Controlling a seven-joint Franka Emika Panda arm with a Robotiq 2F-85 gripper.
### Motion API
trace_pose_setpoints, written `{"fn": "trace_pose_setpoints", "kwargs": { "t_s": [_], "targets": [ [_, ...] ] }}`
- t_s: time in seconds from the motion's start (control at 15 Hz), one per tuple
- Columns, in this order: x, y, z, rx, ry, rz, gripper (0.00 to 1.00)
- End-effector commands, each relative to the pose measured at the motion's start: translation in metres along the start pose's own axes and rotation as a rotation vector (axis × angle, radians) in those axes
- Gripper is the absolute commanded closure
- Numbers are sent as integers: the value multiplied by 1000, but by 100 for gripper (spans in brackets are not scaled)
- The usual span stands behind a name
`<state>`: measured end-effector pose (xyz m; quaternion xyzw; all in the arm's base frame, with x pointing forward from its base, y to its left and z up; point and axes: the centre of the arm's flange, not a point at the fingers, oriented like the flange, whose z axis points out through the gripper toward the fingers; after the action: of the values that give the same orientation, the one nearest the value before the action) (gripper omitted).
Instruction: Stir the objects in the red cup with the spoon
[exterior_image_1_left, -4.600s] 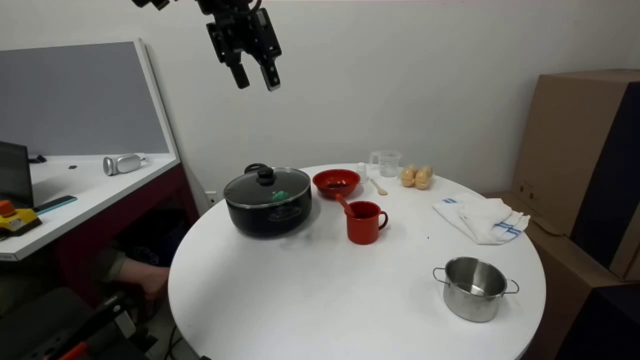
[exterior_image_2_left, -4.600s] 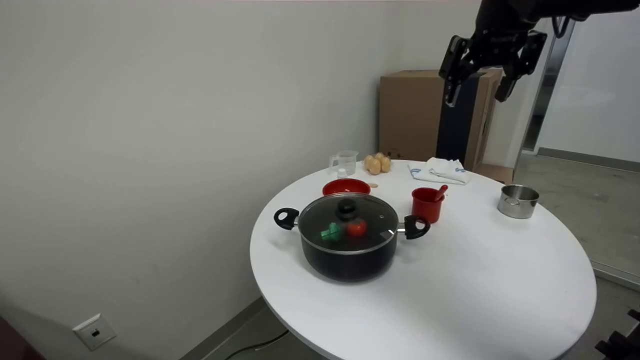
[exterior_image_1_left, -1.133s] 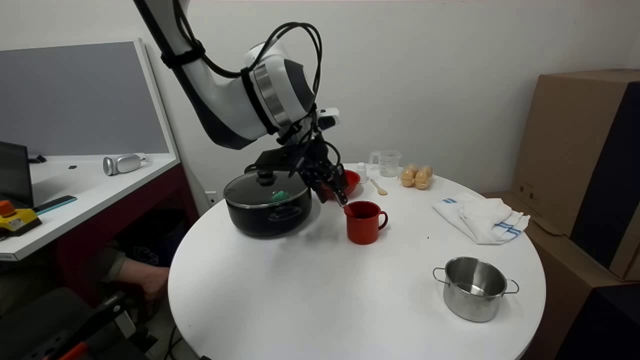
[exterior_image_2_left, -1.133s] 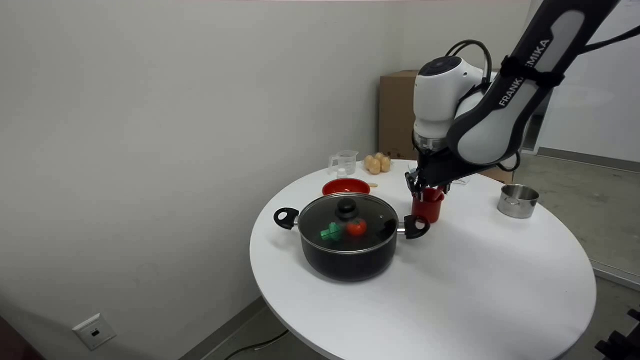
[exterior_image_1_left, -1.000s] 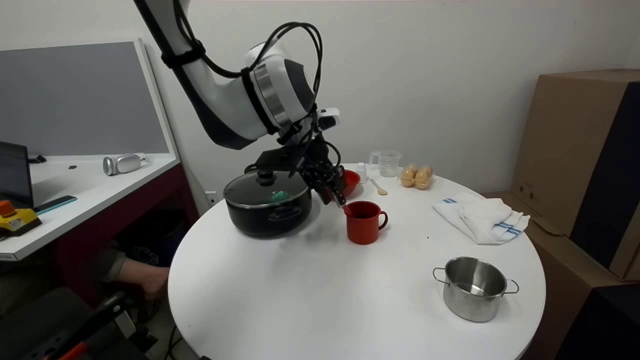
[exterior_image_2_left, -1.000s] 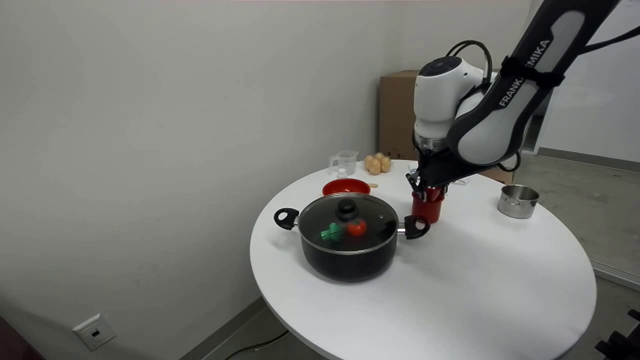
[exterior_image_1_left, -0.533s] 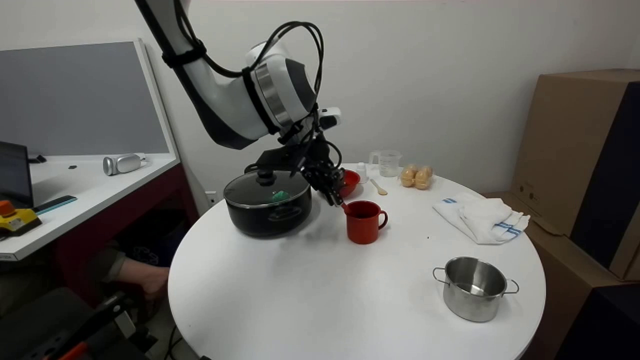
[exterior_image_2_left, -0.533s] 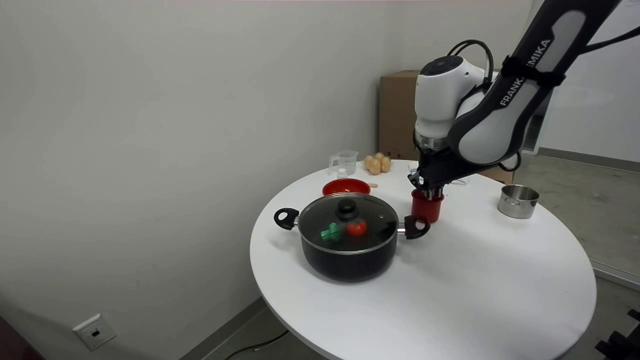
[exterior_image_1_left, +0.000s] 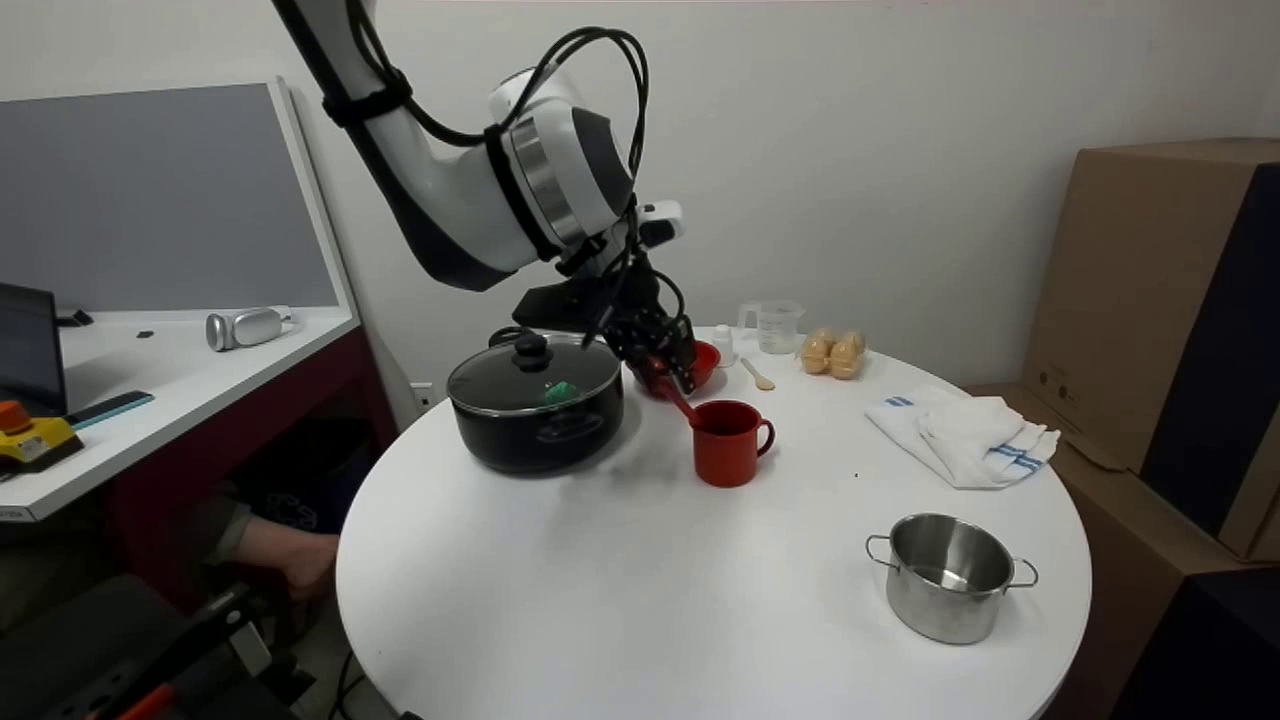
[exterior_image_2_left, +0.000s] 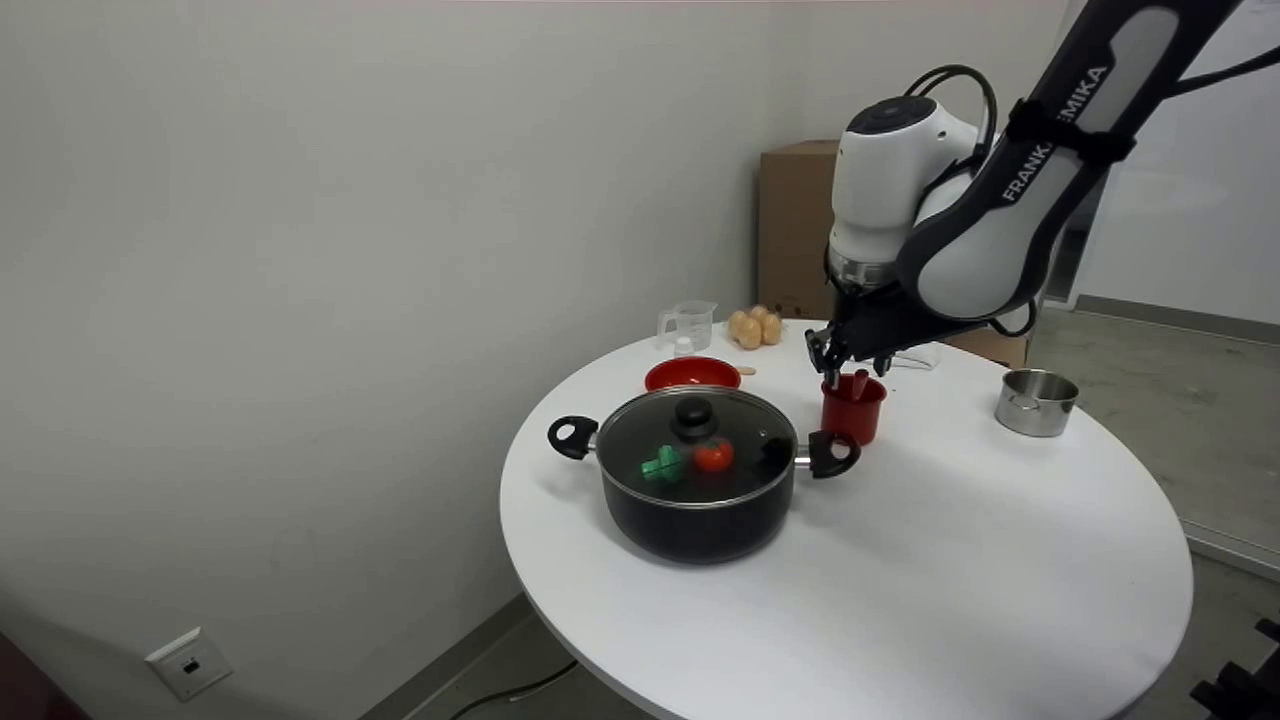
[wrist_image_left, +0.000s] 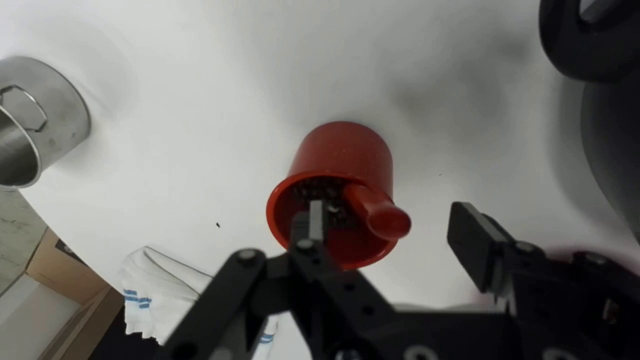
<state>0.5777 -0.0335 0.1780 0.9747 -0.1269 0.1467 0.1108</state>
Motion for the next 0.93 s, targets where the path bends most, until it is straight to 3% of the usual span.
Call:
{"fn": "trace_pose_setpoints", "kwargs": {
  "t_s": [0.0,0.07,0.87],
  "targets": [
    [2,4,-14,38,21,26,5],
    [3,4,-16,41,24,30,0],
    [-3,-8,-27,57,27,16,0]
  ]
}}
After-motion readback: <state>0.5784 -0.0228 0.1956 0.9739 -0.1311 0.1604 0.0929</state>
